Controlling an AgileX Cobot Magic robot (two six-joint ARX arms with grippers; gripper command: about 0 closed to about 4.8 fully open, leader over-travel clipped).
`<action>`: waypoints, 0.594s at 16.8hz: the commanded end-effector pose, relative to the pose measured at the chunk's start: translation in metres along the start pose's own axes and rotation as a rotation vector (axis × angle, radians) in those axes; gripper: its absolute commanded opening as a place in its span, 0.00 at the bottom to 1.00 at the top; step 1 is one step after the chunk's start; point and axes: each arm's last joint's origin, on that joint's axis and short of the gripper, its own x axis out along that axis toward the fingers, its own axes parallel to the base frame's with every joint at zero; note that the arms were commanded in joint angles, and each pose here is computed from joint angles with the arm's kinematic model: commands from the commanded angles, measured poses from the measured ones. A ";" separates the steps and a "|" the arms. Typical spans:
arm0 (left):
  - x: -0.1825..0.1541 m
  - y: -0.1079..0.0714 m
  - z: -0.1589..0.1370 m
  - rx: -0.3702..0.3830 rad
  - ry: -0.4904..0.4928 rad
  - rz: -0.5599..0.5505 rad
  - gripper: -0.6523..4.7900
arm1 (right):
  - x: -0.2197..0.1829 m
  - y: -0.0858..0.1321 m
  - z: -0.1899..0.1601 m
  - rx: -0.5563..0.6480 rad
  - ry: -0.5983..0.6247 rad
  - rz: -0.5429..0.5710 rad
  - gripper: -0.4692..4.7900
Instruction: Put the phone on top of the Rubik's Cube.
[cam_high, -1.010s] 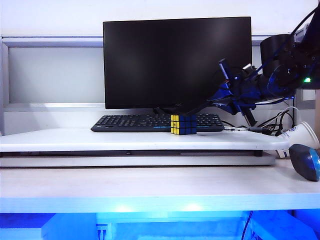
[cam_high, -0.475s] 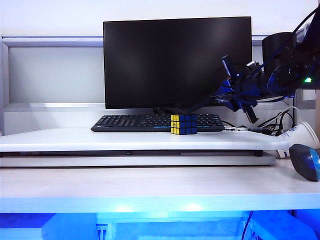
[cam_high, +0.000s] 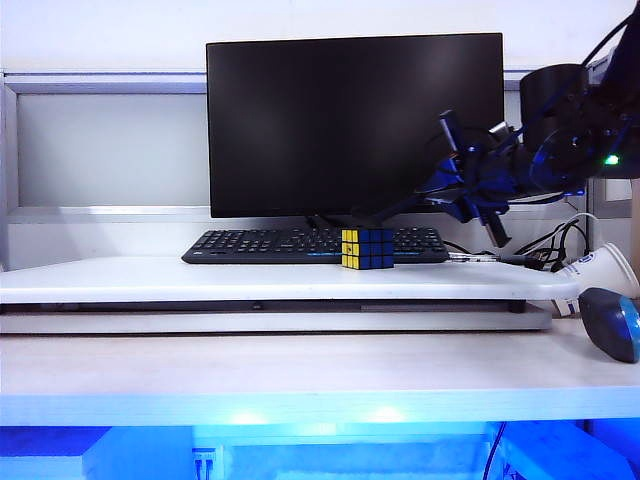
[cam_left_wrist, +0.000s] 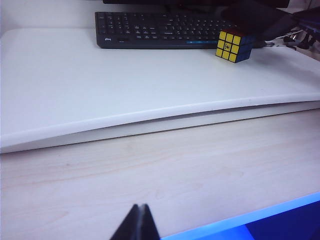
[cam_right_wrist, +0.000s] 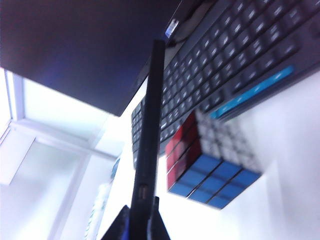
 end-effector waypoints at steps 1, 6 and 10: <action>0.000 0.000 0.001 0.003 -0.004 0.001 0.12 | 0.004 0.012 0.002 -0.026 -0.033 0.060 0.08; 0.000 0.000 0.000 0.000 0.002 0.002 0.12 | 0.018 0.009 0.006 -0.005 -0.003 0.070 0.08; 0.000 0.000 0.000 0.000 0.003 0.002 0.12 | 0.018 0.006 0.004 0.006 0.011 0.045 0.08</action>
